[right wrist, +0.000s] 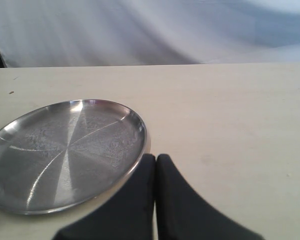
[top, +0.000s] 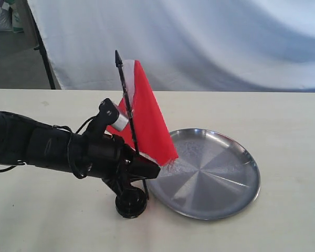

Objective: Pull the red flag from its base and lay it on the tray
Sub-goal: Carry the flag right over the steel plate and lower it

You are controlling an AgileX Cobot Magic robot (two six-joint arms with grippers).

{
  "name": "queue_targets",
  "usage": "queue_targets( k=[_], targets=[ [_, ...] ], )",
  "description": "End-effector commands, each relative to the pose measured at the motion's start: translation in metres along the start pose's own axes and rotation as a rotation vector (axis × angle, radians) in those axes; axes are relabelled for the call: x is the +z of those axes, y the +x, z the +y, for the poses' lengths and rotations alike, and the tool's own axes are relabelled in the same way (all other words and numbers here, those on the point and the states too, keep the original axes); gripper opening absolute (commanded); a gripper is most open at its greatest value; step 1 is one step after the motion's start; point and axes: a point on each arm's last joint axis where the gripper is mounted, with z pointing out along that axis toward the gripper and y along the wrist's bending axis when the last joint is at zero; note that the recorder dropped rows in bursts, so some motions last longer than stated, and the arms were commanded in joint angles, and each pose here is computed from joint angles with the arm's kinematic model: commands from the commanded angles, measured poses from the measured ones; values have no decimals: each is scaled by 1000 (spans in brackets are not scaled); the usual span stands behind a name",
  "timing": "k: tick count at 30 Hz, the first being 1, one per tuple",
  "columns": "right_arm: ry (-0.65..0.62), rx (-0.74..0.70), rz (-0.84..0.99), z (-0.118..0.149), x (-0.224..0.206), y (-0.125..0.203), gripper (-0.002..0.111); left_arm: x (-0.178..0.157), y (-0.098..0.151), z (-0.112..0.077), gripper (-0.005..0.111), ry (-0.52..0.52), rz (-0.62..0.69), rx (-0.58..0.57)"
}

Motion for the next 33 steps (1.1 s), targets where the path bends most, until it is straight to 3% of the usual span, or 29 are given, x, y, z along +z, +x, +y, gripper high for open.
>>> queue_targets(
  k=[1,8,11,13,16,18,26,33],
  targets=[
    [3,-10,-10,0,0,0,0,-3,-23,-12,0,156,-124,21],
    [3,-10,-10,0,0,0,0,11,-41,-17,0,193,-131,-57],
    [3,-10,-10,0,0,0,0,35,-41,-27,0,239,-96,-72],
    [3,-10,-10,0,0,0,0,56,-38,-27,0,192,-44,-63],
    [3,-10,-10,0,0,0,0,81,-35,-14,0,52,24,-77],
    [3,-10,-10,0,0,0,0,93,-37,-7,0,22,31,-74],
    [3,-10,-10,0,0,0,0,134,-39,23,0,3,12,-160],
    [3,-10,-10,0,0,0,0,165,-21,40,2,18,29,-256]
  ],
)
